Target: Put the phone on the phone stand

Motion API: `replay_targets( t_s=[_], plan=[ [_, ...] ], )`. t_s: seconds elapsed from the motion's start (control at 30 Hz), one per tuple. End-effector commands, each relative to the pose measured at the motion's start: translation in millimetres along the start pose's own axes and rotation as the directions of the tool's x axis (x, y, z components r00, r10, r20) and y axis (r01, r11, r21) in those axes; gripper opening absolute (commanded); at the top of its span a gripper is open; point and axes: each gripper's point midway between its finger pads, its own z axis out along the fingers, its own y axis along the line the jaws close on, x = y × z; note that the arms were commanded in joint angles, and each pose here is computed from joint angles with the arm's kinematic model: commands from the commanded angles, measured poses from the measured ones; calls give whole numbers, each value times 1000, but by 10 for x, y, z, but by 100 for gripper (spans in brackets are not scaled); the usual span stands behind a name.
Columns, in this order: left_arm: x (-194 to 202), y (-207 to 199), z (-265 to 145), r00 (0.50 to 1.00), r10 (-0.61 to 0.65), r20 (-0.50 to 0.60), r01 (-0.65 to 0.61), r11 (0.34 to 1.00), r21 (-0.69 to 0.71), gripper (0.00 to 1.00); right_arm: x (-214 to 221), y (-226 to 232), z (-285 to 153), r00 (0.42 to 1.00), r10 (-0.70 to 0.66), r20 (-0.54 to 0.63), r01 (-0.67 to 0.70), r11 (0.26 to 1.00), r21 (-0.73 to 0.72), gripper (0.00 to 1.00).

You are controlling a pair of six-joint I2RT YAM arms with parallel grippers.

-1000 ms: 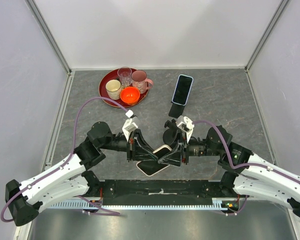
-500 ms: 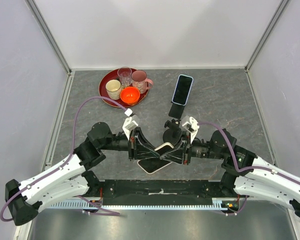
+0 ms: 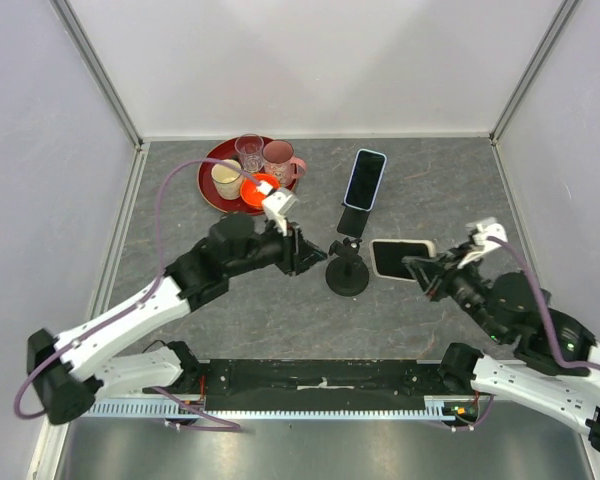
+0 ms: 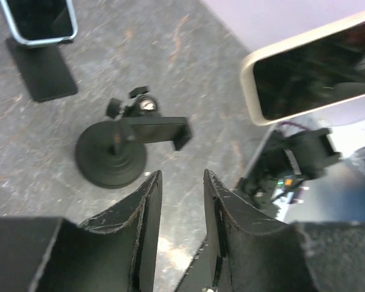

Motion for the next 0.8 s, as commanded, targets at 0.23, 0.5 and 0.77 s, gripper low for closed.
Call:
replay_targets(
  t_s=[0.23, 0.5, 0.77],
  plan=[
    [142, 443, 569, 957, 289, -35, -291, 943, -163, 38, -481, -280, -358, 991, 12, 137, -27, 994, 109, 0],
    [247, 568, 613, 943, 331, -18, -328, 922, -205, 29, -439, -104, -290, 995, -16, 103, 13, 1000, 28, 0],
    [291, 558, 681, 936, 351, -5, -346, 921, -178, 33, -422, -16, -234, 995, -32, 94, 33, 999, -7, 0]
  ],
)
